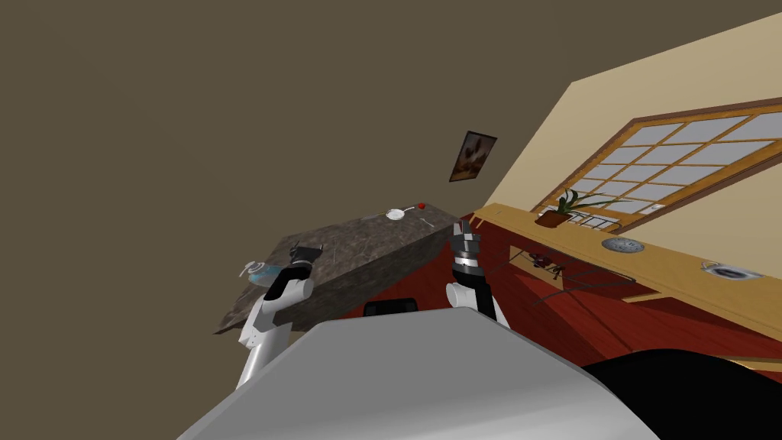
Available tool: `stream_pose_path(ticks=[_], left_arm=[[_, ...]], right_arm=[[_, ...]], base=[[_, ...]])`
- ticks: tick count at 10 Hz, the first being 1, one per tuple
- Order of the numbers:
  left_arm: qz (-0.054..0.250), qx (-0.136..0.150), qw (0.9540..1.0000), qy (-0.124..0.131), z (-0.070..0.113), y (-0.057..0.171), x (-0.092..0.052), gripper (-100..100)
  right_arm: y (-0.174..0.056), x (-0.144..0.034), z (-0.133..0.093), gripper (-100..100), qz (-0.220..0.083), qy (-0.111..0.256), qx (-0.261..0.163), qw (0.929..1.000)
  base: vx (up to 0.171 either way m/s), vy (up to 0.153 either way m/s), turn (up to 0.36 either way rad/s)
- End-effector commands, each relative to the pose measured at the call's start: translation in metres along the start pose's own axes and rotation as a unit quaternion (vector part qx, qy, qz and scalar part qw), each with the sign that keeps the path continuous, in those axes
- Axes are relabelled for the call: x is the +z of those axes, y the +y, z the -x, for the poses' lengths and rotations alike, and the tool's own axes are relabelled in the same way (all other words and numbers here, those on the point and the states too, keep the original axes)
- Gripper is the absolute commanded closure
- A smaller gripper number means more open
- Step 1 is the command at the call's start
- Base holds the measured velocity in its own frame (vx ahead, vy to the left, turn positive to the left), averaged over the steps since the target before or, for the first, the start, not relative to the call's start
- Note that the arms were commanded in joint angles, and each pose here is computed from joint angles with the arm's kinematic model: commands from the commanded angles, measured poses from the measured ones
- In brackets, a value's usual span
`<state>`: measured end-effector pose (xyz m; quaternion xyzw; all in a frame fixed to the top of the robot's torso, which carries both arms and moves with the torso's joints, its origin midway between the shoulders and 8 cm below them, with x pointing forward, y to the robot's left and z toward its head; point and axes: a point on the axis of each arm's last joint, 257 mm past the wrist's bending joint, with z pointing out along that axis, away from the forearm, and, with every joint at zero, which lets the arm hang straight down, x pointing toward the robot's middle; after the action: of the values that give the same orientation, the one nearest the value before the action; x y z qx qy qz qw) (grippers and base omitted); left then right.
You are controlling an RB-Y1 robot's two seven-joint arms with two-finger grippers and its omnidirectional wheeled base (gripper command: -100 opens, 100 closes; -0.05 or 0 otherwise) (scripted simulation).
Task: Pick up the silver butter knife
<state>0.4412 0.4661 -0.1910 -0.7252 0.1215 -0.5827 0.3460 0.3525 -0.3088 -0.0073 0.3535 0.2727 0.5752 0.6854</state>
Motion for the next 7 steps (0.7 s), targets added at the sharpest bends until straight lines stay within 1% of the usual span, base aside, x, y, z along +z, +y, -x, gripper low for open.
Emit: stream_pose_path(ticks=[1,2,3,4,5,6,7], left_arm=[[0.007,-0.019,0.9996,-0.017,0.009,0.002,0.002,-100],[0.012,-0.041,0.9984,-0.037,0.022,0.003,0.006,-100],[0.015,-0.047,0.9979,-0.043,0.025,0.005,0.006,-100],[0.019,-0.069,0.9953,-0.064,0.038,0.006,0.009,-100],[0.022,-0.074,0.9946,-0.069,0.040,0.008,0.009,-100],[0.025,-0.098,0.9909,-0.089,0.053,0.009,0.012,-100],[0.028,-0.102,0.9899,-0.095,0.056,0.011,0.011,-100]], right_arm=[[0.000,0.000,0.000,0,0.000,0.000,0.000,1.0000],[0.000,0.000,0.000,0,0.000,0.000,0.000,1.0000],[0.000,0.000,0.000,0,0.000,0.000,0.000,1.0000],[0.000,0.000,0.000,0,0.000,0.000,0.000,1.0000],[0.000,0.000,0.000,0,0.000,0.000,0.000,1.0000],[0.000,0.000,0.000,0,0.000,0.000,0.000,1.0000],[0.000,0.000,0.000,0,0.000,0.000,0.000,1.0000]], base=[[0.014,-0.025,-0.036],[0.019,-0.034,-0.076],[0.018,-0.026,-0.042],[0.015,-0.026,-0.075],[0.011,-0.026,-0.035],[0.018,-0.038,-0.062],[0.016,-0.027,-0.035]])
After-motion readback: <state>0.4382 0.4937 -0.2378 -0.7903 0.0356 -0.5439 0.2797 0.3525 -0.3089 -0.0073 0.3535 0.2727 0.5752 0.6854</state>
